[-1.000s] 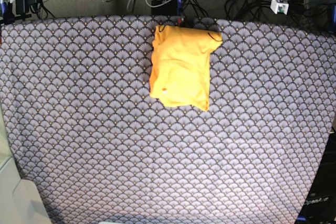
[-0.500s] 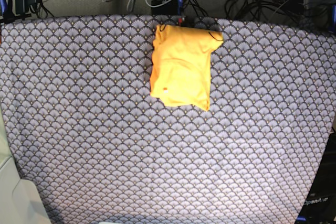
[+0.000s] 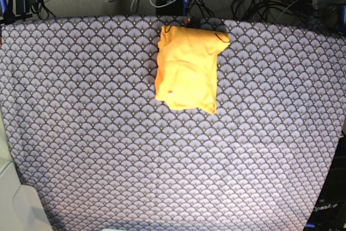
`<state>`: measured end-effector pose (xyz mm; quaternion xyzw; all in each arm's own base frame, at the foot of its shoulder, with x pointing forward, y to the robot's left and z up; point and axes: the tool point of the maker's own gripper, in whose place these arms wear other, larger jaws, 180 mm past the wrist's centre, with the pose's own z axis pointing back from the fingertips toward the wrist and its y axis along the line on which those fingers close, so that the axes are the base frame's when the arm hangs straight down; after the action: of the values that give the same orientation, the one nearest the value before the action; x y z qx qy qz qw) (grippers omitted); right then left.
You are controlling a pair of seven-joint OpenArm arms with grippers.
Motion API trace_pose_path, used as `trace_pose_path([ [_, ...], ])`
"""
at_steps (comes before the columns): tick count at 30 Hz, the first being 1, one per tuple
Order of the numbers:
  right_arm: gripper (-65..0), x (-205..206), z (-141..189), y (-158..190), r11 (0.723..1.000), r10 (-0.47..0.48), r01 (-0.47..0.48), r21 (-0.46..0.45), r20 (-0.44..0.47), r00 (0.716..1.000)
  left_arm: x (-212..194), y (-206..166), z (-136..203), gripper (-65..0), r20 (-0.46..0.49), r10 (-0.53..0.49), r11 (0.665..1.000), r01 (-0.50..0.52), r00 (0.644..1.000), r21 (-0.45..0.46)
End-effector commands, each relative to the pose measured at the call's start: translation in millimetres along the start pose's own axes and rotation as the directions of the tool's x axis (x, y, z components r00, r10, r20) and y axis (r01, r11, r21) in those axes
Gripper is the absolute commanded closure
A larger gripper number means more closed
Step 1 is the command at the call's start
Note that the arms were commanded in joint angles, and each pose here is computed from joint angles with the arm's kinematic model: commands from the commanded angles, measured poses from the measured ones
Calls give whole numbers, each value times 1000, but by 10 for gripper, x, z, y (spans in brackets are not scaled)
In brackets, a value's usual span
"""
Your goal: Fold the T-shirt properly
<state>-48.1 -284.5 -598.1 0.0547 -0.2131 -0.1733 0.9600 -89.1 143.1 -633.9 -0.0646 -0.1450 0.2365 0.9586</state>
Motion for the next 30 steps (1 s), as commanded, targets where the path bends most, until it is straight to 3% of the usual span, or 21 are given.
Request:
trace_pose_path([
  [1,0,-36,22,-6,1000,16,-16,17,-20,1000,360,-21,-97,0,91,-6,1000,7,996,-11],
  [3,0,-212,-43,240,995,45,-38,88,-86,995,703,-62,-208,0,144,-22,999,26,989,-22],
  [6,0,-435,-149,329,971,237,-232,49,-163,958,877,-84,-259,0,170,-29,999,33,985,-24],
  [10,0,-612,-225,406,863,492,-506,-7,-218,843,839,-30,-291,0,111,-48,999,49,993,-7],
  [12,0,-662,-237,394,786,591,-618,-28,-261,763,759,75,-328,0,16,-144,988,143,989,48],
  [14,0,-595,-315,442,738,640,-674,-42,-274,718,648,179,-326,0,-69,-258,959,264,964,100],
  [17,0,-611,-324,427,723,642,-688,-64,-309,702,592,329,-302,0,-144,-370,905,391,918,168],
  [19,0,-648,-305,407,723,637,-688,-64,-323,700,568,305,-306,0,-149,-383,895,406,912,185],
  [24,0,-570,-297,325,695,649,-710,-114,-326,688,540,255,-314,0,-148,-379,897,402,914,183],
  [30,0,-601,-288,341,710,630,-693,-124,-328,704,515,218,-320,0,-137,-329,915,351,934,199],
])
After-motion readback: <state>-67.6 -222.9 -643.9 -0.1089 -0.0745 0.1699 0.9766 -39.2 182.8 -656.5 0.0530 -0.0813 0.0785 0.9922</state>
